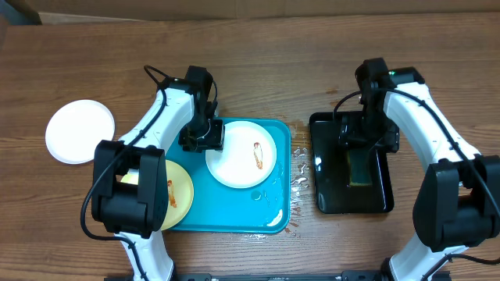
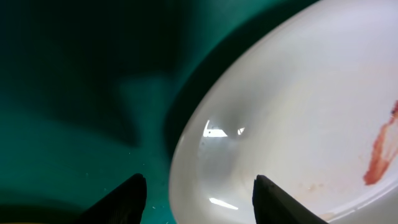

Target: Clean dirty plates on tray and stack at the side

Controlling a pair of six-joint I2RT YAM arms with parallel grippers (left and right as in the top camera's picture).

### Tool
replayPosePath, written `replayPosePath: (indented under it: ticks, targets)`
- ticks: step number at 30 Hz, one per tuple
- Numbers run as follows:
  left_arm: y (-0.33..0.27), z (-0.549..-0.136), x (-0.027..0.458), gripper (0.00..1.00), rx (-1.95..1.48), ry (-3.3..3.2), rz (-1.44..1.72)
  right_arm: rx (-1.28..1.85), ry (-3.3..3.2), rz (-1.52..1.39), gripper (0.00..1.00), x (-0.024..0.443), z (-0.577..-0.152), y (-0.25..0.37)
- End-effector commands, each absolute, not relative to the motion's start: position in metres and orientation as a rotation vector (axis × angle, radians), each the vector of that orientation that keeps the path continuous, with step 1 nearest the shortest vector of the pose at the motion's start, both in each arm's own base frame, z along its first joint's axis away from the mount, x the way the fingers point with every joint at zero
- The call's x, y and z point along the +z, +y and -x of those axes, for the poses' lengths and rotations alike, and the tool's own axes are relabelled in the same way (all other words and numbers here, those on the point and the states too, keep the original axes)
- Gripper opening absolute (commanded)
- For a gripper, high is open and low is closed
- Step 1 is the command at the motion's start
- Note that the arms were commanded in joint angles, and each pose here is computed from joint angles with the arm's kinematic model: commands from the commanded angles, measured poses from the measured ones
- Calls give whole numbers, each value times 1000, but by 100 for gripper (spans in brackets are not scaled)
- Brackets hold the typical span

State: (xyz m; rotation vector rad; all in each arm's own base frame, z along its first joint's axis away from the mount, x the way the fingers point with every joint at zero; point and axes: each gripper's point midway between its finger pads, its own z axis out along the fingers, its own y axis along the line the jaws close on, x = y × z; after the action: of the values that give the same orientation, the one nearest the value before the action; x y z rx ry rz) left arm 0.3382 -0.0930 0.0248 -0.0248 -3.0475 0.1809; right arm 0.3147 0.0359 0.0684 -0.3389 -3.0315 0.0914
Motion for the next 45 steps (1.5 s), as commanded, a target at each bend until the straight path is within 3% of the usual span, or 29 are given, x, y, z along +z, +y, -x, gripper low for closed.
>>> replayPosePath:
  ticks: [1,6,15,18,24,25,32,33,34,35,36,37,42,45]
  targets:
    - [-86,-325,6,56,92,-3015,-73,75,-3038,345,84,68,-309,37]
    - [-82,-316,-4,43,60,-2997,-123,71,-3027,342,84,64,-305,38]
    - [-67,-318,-5,37,-69,-3015,-173,75,-3016,340,84,37,-294,36]
    - [-67,-319,-5,28,-65,-3019,-126,63,-3015,339,82,24,-289,37]
    - [-61,-320,-5,20,-108,-3024,-139,-11,-3006,342,75,3,-278,44]
    - [-61,-320,-5,19,-108,-3024,-144,-26,-3003,342,72,0,-276,46]
    - [-61,-322,-6,15,-107,-3031,-148,-25,-2987,335,11,-3,-270,45]
    - [-62,-322,-6,14,-99,-3031,-151,-27,-2995,332,11,-2,-273,46]
    - [-63,-322,-6,13,-93,-3031,-151,-30,-3003,332,20,0,-276,46]
    - [-63,-322,-6,13,-94,-3031,-149,-31,-3006,333,52,2,-278,46]
    - [-63,-322,-6,14,-93,-3031,-149,-32,-3007,334,67,4,-279,46]
    - [-63,-322,-6,14,-94,-3031,-149,-29,-3001,333,75,5,-278,46]
    - [-63,-322,-6,17,-95,-3030,-149,-5,-2933,337,77,3,-260,44]
    - [-63,-322,-6,17,-94,-3032,-149,-29,-2911,342,68,-4,-250,46]
